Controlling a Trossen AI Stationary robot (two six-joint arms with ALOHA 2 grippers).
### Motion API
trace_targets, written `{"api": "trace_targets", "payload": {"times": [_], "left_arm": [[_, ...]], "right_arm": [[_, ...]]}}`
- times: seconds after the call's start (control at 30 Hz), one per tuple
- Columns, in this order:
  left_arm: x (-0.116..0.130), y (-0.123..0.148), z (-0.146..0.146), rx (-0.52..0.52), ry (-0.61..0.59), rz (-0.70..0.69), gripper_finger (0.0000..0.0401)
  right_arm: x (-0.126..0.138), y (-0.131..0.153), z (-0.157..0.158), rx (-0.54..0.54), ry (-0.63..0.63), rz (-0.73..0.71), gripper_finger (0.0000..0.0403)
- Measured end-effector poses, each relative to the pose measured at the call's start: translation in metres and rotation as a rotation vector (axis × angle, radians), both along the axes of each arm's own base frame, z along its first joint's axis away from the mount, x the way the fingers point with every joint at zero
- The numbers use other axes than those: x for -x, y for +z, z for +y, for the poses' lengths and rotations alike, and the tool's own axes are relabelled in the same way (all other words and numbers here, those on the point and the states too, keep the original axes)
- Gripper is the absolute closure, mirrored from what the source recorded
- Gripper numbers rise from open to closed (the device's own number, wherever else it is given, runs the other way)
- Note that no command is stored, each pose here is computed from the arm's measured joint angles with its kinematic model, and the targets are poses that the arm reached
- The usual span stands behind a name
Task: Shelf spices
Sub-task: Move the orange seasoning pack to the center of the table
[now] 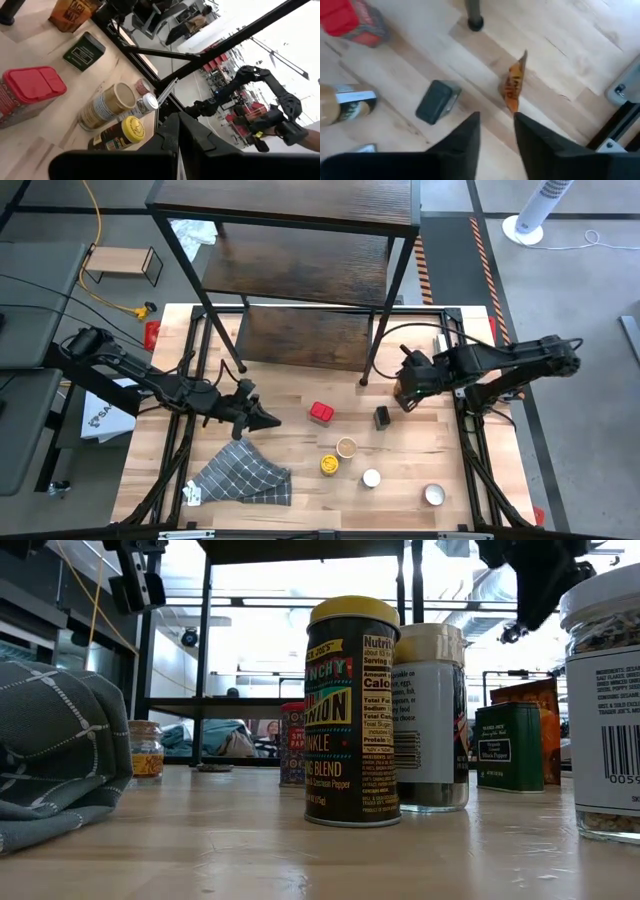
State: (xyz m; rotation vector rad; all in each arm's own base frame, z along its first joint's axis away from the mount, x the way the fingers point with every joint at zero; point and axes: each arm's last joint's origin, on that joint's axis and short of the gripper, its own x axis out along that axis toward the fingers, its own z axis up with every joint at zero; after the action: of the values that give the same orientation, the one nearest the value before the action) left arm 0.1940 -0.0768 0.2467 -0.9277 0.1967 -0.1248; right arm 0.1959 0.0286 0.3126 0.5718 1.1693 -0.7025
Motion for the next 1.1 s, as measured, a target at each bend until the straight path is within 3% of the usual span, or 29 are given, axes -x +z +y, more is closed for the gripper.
{"api": "trace_targets", "payload": {"times": [0.17, 0.3, 0.63, 0.77, 0.97, 1.1], "left_arm": [[0.000, 0.000, 0.000, 0.014, 0.017, 0.003, 0.0401], [0.000, -0.001, 0.001, 0.034, 0.023, 0.012, 0.0401], [0.000, -0.001, 0.001, 0.043, 0.052, 0.015, 0.0401], [0.001, 0.003, 0.002, 0.045, 0.067, -0.019, 0.0401], [0.015, 0.043, 0.008, -0.089, 0.085, -0.381, 0.0401], [0.038, 0.069, 0.019, -0.156, 0.174, -0.574, 0.0401]], "right_arm": [[0.001, -0.017, -0.009, 0.000, -0.050, 0.049, 0.0174], [-0.004, -0.026, -0.020, 0.009, -0.082, 0.038, 0.0120], [-0.007, -0.072, -0.047, -0.080, -0.195, 0.016, 0.0107], [-0.005, -0.087, -0.046, -0.140, -0.206, 0.023, 0.0165], [-0.002, -0.088, -0.030, -0.137, -0.166, 0.026, 0.0377], [-0.011, -0.051, -0.013, -0.091, -0.099, -0.101, 0.0392]]}}
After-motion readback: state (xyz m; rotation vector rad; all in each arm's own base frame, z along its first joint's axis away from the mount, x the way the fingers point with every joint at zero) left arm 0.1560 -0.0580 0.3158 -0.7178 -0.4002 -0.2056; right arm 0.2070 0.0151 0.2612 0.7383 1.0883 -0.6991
